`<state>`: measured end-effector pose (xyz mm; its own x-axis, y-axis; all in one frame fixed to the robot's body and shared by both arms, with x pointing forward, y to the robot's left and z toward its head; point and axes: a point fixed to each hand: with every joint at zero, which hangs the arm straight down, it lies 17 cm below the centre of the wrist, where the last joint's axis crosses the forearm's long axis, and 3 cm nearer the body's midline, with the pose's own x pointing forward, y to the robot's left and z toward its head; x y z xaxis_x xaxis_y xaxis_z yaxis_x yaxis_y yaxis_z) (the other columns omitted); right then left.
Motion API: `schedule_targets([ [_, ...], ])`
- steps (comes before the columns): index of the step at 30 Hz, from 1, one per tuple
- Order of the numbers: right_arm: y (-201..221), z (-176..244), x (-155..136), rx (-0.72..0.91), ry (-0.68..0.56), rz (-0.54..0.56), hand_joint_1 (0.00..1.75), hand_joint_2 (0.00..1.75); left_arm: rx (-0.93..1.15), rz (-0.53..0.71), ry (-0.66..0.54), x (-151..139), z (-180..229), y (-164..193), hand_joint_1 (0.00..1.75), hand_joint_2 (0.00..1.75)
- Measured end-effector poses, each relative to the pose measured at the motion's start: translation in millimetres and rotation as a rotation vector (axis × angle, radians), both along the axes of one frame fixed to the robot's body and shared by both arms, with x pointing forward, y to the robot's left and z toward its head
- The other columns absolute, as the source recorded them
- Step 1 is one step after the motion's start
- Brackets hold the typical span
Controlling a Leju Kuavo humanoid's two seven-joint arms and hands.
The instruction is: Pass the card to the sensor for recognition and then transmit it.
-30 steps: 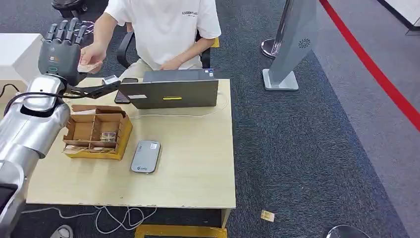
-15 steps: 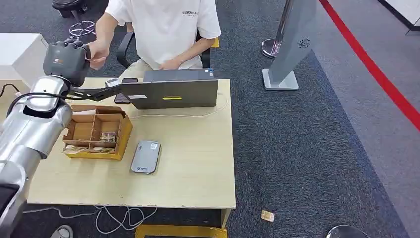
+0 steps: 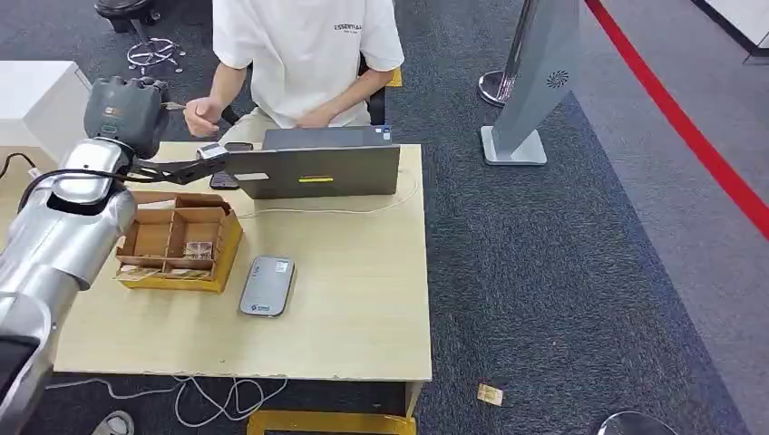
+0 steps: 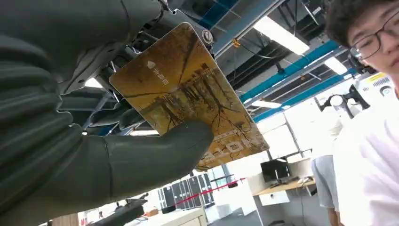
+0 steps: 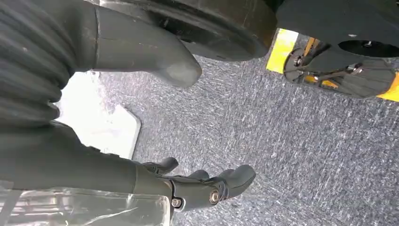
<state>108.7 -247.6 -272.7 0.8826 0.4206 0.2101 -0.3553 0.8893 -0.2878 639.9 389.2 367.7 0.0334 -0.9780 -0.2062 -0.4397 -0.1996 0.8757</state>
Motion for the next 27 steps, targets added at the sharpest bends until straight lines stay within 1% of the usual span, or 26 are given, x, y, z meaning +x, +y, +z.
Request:
schedule_targets([
  [3,0,0,0,-0.001,0.0,0.005,0.0,1.75,-0.005,-0.025,-0.021,0,1,-14,1.75,1.75],
  [6,0,0,-1,-0.002,0.003,0.006,0.0,1.75,-0.021,-0.066,-0.056,-7,2,-32,1.75,1.75],
  [10,0,-1,-4,-0.002,0.006,0.01,0.0,1.75,-0.025,-0.093,-0.069,-13,0,-47,1.75,1.75],
  [17,0,-1,-5,-0.003,0.008,0.012,0.0,1.75,-0.025,-0.114,-0.086,-18,3,-56,1.75,1.75],
  [27,0,-1,-5,-0.003,0.009,0.013,0.0,1.75,-0.025,-0.12,-0.091,-20,4,-58,1.75,1.75],
])
